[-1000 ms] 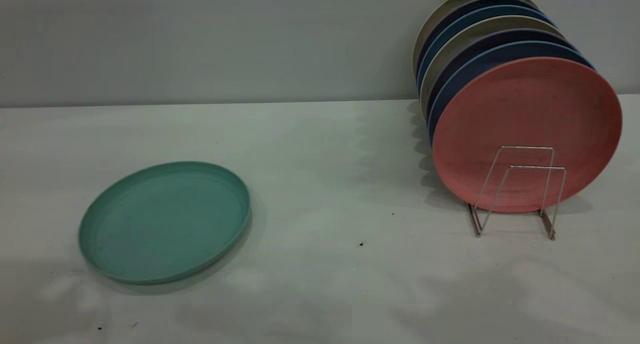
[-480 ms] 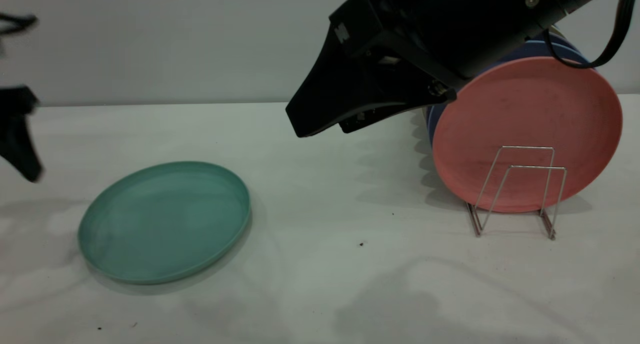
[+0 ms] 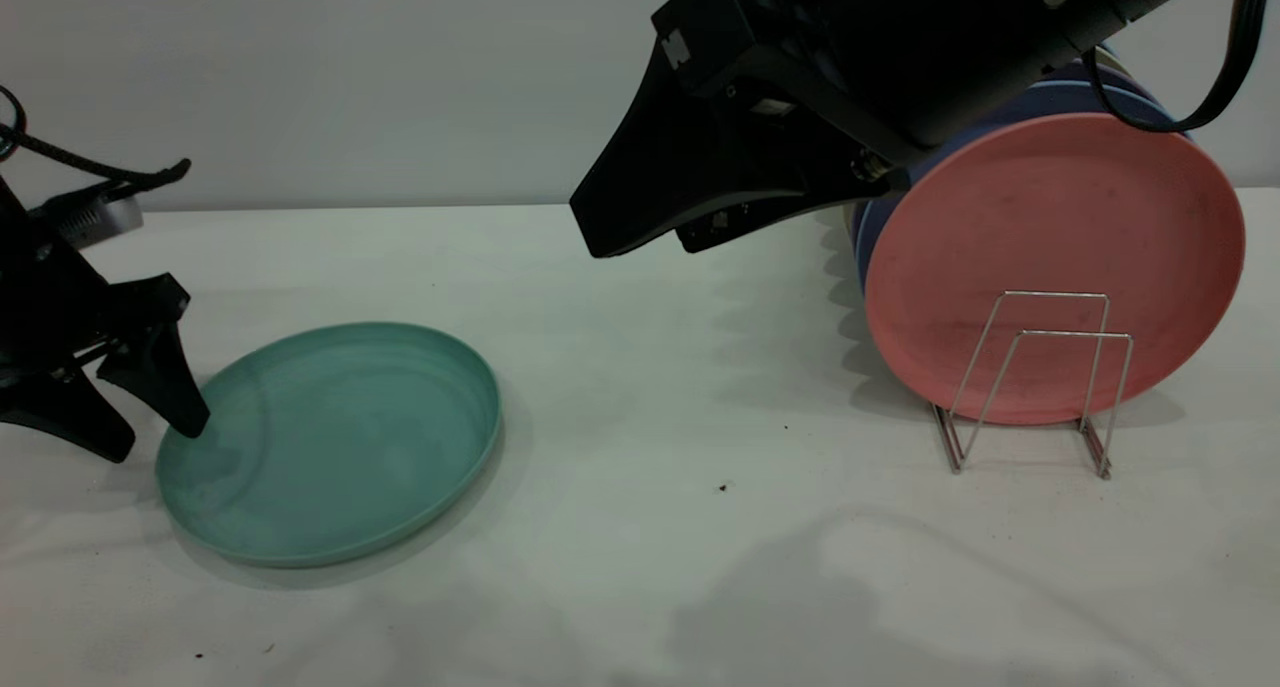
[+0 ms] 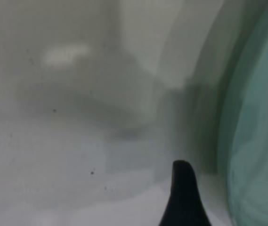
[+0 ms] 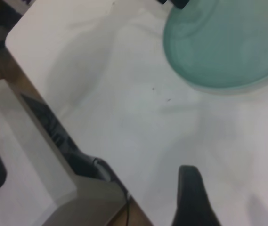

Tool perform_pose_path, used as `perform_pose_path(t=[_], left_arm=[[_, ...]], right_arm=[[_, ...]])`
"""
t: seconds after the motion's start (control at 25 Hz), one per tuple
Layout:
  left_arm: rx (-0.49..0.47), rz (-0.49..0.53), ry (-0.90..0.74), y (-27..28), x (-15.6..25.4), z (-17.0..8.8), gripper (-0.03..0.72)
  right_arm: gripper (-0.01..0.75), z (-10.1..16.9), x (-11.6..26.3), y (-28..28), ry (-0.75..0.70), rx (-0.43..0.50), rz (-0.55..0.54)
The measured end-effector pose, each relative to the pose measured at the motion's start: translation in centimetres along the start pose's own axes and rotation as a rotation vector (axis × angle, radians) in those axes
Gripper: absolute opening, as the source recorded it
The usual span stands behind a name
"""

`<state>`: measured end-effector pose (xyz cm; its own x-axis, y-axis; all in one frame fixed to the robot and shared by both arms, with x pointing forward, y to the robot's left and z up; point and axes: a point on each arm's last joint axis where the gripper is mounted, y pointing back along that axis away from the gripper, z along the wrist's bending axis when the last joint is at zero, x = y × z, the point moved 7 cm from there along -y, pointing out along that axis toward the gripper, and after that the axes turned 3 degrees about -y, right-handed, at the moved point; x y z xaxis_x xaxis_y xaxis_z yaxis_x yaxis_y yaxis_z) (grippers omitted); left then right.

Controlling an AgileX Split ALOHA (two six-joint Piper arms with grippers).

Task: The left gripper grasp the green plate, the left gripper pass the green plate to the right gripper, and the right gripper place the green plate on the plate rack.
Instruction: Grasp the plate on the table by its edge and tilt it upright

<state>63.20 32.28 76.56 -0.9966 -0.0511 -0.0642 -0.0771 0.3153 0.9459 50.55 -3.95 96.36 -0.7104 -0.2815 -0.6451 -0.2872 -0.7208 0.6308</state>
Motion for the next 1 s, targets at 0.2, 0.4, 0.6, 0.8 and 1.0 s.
perform_pose_path(t=[0.2,0.4,0.6,0.8,1.0], left_arm=[[0.020,-0.011,0.028,-1.1,-0.3,-0.1,0.551],[0.024,0.016,0.037,-2.7,0.2,-0.1,0.496],[0.035,0.012,0.057,-3.1,0.1,-0.1,0.406],[0.041,0.018,0.066,-3.6,0.1,0.0,0.208],[0.057,0.023,0.089,-3.9,0.2,-0.1,0.053]], right_arm=[[0.502,-0.4,-0.3,0.0,-0.002,0.024,-0.019],[0.502,-0.4,-0.3,0.0,-0.002,0.025,-0.020],[0.502,-0.4,-0.3,0.0,-0.002,0.026,-0.021],[0.502,-0.4,-0.3,0.0,-0.005,0.026,-0.021],[0.502,-0.4,-0.3,0.0,-0.029,0.026,-0.020]])
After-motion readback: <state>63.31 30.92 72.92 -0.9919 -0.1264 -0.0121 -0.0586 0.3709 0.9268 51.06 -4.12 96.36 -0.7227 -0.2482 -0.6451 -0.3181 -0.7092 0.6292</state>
